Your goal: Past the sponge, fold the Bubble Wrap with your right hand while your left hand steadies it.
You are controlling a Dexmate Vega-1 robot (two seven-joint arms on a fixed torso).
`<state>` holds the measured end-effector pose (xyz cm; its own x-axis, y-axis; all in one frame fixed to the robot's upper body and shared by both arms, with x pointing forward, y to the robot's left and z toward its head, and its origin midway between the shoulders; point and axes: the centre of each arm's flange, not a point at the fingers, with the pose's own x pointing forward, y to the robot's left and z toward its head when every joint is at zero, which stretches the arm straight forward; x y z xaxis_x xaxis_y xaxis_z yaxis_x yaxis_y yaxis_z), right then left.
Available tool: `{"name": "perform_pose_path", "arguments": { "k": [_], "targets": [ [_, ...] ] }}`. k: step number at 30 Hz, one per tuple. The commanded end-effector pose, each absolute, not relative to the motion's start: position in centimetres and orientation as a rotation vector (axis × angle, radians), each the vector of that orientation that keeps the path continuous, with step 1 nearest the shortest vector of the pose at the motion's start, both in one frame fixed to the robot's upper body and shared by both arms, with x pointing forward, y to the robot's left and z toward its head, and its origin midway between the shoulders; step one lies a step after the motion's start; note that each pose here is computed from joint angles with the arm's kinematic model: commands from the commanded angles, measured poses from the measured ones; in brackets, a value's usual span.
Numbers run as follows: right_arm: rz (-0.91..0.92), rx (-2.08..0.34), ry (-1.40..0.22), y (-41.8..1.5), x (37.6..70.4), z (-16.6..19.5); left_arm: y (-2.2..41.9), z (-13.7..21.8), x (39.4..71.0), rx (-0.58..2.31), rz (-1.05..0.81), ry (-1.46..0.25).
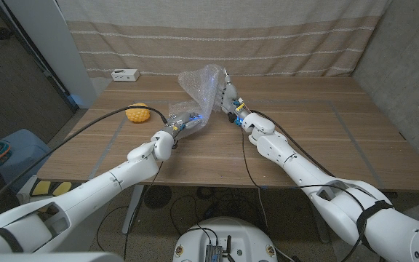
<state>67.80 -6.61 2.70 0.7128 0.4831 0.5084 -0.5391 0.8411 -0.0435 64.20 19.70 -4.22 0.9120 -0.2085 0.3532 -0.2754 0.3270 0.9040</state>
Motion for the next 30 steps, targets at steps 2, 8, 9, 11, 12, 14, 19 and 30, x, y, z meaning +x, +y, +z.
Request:
{"name": "perform_pose_path", "arguments": {
  "k": [2,8,9,11,12,14,19,30],
  "targets": [
    [0.889,0.195,-0.693,-6.8,66.9,5.3,19.3,-4.2,64.0,1.266,0.049,-0.445],
    [1.015,0.156,-0.672,-5.8,66.4,5.1,19.1,-4.0,64.1,1.265,0.045,-0.446],
    [1.014,0.155,-0.670,-5.8,66.4,5.1,19.1,-4.0,64.1,1.264,0.045,-0.446],
    [0.995,0.087,-0.654,-5.5,66.0,4.9,19.0,-3.8,64.1,1.262,0.046,-0.456],
    [0.972,0.063,-0.652,-5.4,65.9,4.9,19.0,-3.8,64.1,1.256,0.046,-0.459],
    [0.916,0.024,-0.638,-5.6,65.6,4.8,19.0,-3.6,63.9,1.252,0.049,-0.470],
    [0.790,-0.039,-0.700,-6.1,64.9,4.7,19.0,-3.0,63.6,1.234,0.062,-0.490],
    [0.635,-0.008,-1.012,-8.4,64.2,7.0,18.9,-2.7,63.5,1.231,0.063,-0.501]
  ]
}}
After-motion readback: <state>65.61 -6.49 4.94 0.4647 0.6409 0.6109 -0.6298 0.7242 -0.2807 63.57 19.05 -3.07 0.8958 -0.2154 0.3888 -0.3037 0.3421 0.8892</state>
